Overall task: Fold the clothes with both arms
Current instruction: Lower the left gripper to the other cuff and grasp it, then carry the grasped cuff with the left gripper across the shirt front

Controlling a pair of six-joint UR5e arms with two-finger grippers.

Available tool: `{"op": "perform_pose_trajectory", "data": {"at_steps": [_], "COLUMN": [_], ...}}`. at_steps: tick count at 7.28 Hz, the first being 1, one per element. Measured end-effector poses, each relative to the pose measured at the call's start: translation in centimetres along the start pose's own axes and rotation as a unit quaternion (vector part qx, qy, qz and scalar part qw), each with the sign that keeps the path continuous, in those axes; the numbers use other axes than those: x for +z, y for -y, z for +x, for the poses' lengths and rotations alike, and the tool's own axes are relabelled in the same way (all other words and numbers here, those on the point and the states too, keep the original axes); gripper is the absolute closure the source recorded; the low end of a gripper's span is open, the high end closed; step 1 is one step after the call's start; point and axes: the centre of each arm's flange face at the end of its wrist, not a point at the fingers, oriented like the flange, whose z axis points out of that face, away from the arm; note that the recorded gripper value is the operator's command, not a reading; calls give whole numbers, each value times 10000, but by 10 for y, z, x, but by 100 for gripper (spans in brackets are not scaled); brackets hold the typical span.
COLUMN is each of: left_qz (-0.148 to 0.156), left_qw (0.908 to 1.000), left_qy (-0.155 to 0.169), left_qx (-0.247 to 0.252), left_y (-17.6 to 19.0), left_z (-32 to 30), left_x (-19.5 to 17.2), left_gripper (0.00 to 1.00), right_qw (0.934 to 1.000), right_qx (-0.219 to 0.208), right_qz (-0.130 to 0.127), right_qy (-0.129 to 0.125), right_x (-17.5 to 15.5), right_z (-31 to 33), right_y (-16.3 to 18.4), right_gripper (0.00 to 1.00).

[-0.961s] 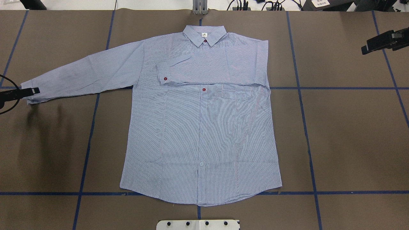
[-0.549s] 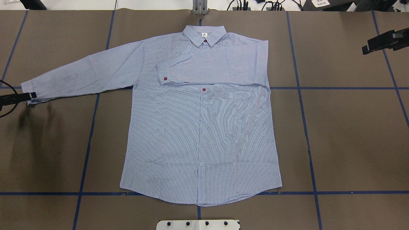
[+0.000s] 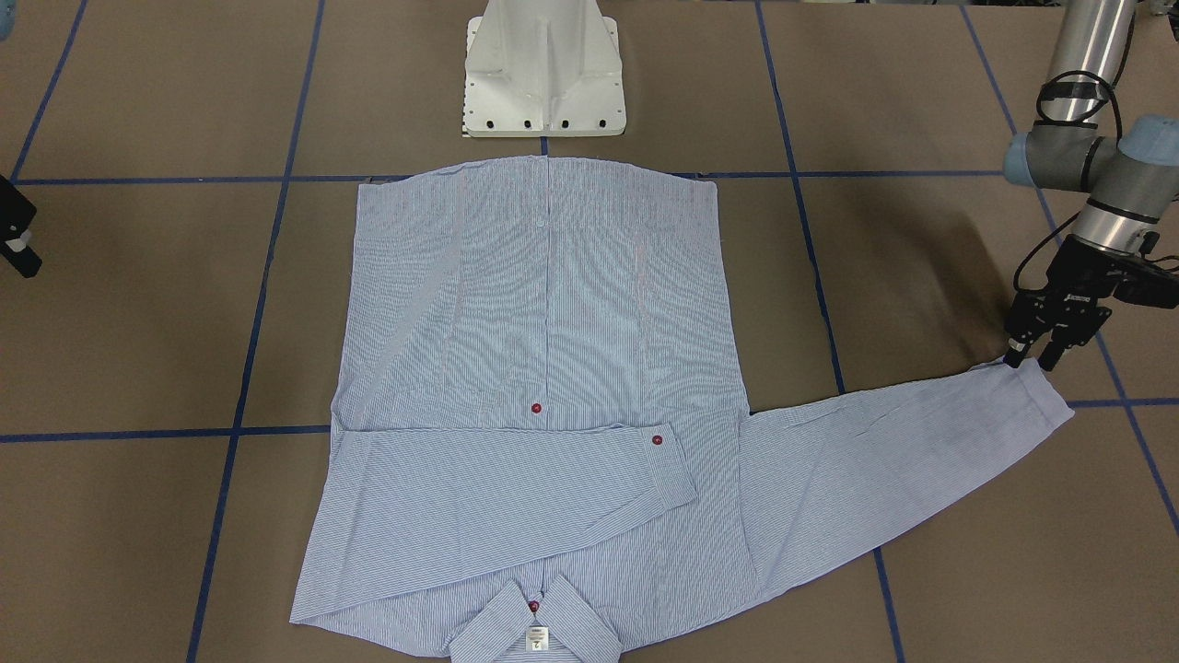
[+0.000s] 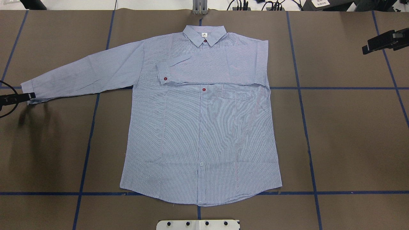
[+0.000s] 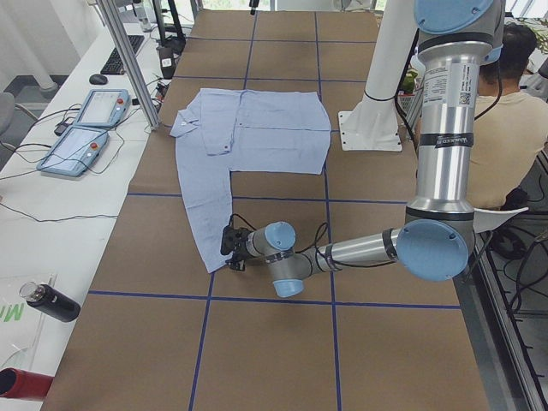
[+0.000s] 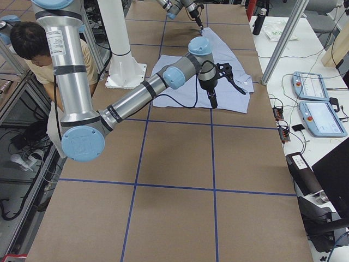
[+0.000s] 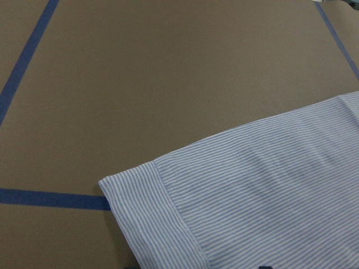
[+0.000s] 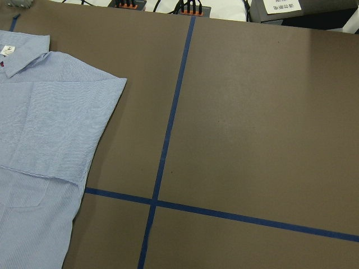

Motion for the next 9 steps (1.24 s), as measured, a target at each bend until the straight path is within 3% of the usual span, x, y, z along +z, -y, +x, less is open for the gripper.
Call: {"op": "perform_pose_trajectory", "data": {"at_steps": [1, 4, 6, 9], "left_qz": [5, 29, -149, -433], "left_qw": [10000, 9999, 9993, 9990], "left_qy": [-5, -101, -346, -145], "left_qx": [1, 31, 74, 0], "left_y": [0, 4, 17, 77], "left_z": [1, 9, 42, 150], "left_x": [0, -3, -10, 5], "left_gripper": [100, 100, 100, 100], "right_qw": [10000, 10000, 10000, 10000], "right_qx": [1, 10, 32, 59], "right_qz": [-2, -2, 1, -3], "right_qy": [-1, -1, -4, -7], "right_x": [0, 0, 1, 1], "right_z": [0, 0, 0, 0], "right_y": [0, 0, 1, 1], "right_gripper": [0, 0, 0, 0]}}
